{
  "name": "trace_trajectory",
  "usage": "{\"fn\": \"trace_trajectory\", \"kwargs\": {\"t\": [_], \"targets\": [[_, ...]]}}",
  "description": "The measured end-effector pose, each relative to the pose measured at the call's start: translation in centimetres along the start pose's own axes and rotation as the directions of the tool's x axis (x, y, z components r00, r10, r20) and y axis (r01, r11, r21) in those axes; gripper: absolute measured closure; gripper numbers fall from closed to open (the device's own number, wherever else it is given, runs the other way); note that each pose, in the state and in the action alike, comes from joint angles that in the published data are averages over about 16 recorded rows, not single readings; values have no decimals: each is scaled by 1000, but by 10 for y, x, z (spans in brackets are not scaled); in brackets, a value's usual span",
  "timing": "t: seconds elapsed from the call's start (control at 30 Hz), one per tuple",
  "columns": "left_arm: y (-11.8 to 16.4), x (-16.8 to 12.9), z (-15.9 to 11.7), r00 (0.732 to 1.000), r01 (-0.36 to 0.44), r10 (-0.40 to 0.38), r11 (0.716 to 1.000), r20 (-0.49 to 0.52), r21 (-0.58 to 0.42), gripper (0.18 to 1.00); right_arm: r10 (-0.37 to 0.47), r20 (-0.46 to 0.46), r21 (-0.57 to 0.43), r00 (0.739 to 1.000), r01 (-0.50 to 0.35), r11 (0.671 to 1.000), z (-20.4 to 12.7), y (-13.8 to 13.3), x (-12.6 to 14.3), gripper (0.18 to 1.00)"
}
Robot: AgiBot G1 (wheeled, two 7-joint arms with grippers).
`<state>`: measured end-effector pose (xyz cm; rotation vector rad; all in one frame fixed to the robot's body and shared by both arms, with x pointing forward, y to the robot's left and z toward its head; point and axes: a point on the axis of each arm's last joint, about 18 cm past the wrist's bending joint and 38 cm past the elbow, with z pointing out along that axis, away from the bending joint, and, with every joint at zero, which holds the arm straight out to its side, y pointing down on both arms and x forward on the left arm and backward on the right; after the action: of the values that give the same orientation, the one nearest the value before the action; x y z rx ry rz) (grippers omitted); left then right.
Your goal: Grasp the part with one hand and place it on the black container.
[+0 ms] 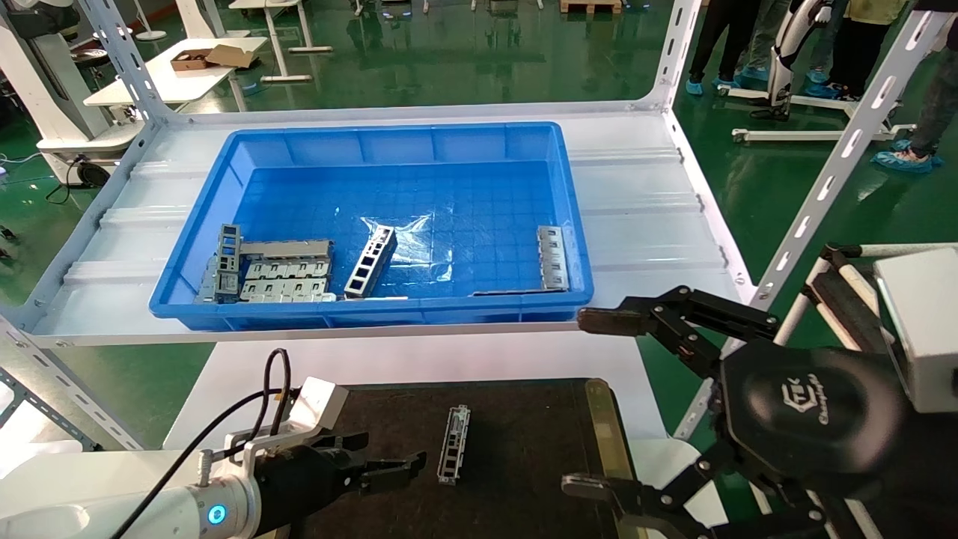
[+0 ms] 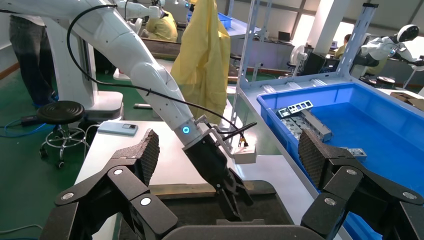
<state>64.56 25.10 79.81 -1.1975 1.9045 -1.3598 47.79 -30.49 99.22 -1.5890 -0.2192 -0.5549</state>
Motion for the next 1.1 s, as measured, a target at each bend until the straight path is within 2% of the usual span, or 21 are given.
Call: {"fn": "trace_trajectory", "kwargs": {"t": [0.53,0.83,1.1], "targets": [[-30,-9,-31,993,-116,116,993,-21,-12,184,0,0,0,1000,0,1000,0,0,0,178],[-49,-6,-54,984,-143,144,990,-107,16,184,0,0,0,1000,0,1000,0,0,0,178],[-53,-2,-67,969,-164,174,984,-175,72,184,0,0,0,1000,0,1000,0,0,0,178]]}}
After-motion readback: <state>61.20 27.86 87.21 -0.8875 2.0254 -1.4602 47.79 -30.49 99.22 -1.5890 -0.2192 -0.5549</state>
